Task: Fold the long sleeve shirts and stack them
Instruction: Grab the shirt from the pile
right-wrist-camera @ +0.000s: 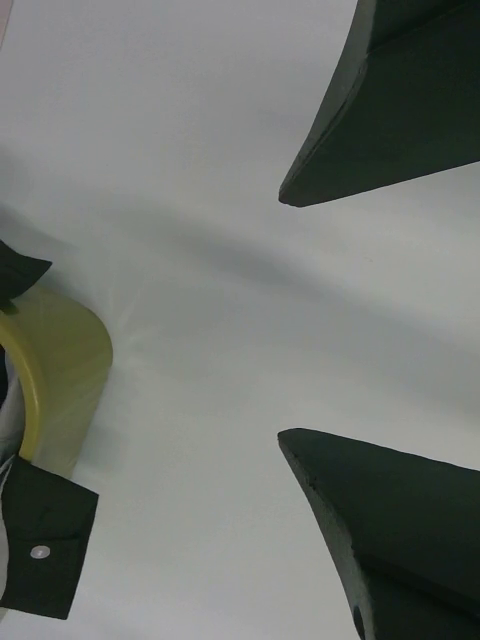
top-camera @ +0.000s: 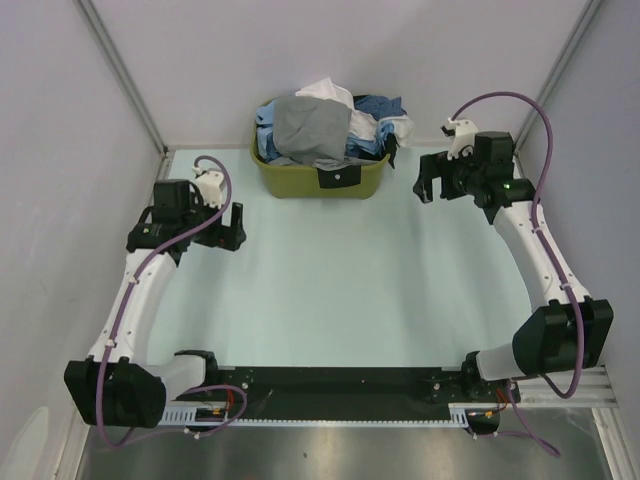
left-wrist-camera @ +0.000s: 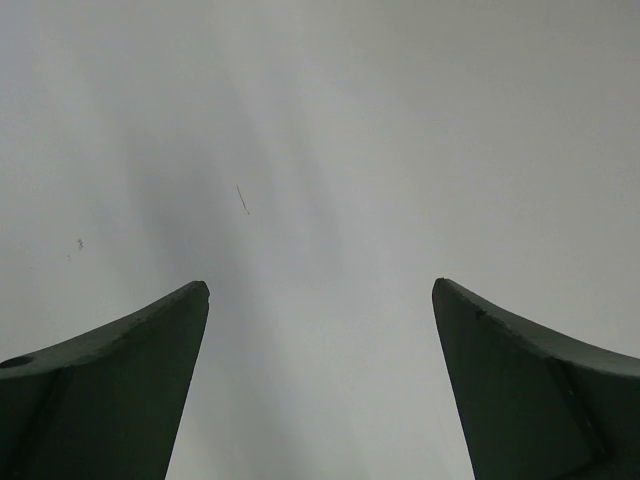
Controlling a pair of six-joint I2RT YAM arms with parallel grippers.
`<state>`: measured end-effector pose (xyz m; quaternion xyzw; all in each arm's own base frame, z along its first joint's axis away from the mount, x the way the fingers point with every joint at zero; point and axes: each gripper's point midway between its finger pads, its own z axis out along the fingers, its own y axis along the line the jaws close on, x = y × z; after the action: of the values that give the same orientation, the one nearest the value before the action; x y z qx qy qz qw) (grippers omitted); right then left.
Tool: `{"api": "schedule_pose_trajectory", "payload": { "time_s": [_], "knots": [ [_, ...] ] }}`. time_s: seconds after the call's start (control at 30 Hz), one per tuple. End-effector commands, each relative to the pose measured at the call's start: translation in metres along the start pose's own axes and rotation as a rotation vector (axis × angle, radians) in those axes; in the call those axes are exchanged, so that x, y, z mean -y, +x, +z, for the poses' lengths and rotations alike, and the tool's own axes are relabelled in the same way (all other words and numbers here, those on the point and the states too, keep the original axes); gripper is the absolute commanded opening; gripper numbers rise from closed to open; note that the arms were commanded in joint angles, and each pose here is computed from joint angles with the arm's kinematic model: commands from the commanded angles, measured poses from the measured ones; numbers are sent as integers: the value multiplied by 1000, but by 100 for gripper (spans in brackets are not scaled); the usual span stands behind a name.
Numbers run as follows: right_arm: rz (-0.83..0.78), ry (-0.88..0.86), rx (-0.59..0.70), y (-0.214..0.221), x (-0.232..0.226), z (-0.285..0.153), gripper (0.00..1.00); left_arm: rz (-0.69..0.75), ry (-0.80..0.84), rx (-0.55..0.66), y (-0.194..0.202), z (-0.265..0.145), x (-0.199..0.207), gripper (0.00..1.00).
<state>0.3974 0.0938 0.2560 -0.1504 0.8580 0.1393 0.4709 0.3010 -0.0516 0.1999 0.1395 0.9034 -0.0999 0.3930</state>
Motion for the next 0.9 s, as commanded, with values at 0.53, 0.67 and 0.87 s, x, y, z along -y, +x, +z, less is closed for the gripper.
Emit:
{"api": "schedule_pose_trajectory", "payload": {
  "time_s": [0.53, 0.67, 0.87],
  "knots": [
    [189, -313, 193, -138, -86, 144, 100, -2, 87, 133, -36, -8, 15, 99],
    [203, -342, 181, -133, -106, 179, 100, -10, 89, 117, -34, -3, 14, 99],
    [245, -347, 138, -105, -120, 234, 100, -17, 67, 90, -28, 4, 9, 99]
  ]
}}
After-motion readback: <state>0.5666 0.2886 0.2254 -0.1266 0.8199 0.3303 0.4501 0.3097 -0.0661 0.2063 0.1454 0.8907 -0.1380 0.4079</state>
